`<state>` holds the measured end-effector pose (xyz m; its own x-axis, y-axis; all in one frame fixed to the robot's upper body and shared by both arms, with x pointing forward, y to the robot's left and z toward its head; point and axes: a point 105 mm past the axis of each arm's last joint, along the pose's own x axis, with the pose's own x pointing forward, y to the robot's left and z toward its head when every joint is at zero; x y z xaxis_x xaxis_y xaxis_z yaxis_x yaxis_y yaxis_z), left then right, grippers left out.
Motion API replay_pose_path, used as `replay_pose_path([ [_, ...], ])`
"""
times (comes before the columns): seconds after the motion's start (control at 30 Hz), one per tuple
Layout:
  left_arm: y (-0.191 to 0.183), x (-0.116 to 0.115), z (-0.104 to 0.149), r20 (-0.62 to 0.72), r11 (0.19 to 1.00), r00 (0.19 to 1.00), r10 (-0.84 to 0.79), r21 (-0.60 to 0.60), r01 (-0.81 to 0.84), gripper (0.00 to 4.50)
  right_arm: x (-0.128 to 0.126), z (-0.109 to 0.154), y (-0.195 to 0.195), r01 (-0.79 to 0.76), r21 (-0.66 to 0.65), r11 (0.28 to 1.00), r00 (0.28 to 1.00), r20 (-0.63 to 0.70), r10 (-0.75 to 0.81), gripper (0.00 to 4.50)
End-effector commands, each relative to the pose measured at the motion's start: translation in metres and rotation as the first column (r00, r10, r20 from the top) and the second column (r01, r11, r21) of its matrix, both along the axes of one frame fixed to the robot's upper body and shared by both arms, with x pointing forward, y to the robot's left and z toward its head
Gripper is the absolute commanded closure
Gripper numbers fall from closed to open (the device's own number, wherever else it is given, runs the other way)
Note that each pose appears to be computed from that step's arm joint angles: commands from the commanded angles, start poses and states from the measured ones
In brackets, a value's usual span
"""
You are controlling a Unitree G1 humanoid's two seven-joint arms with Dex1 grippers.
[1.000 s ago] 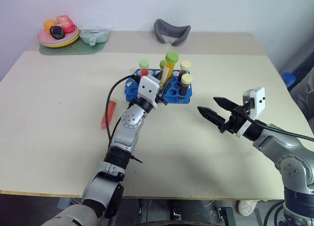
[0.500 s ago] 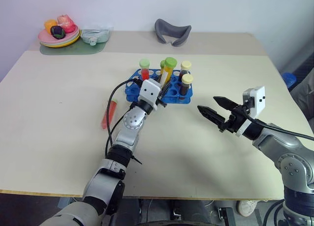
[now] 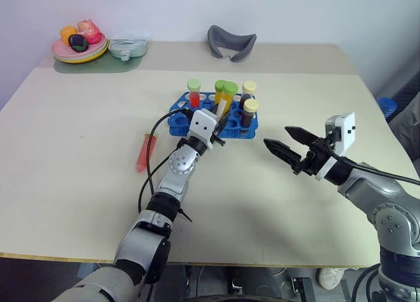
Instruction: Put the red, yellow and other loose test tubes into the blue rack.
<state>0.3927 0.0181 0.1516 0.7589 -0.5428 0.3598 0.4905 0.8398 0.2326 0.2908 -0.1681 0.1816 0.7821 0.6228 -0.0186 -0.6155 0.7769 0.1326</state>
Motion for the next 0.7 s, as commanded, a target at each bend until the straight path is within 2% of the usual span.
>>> replay_pose_path([
  [0.03,-0.003,0.002,0.015,0.047,1.000,0.999,-0.006,-0.028,0.008,3.61,-0.002,0.012,0.000,-0.006,-0.004,1.000,0.999,0.045,0.007,0.00],
  [0.7,-0.009,0.001,0.004,0.014,0.999,0.999,-0.034,-0.026,0.034,3.61,-0.004,0.009,0.002,-0.001,0.006,1.000,0.999,0.042,0.001,0.00],
])
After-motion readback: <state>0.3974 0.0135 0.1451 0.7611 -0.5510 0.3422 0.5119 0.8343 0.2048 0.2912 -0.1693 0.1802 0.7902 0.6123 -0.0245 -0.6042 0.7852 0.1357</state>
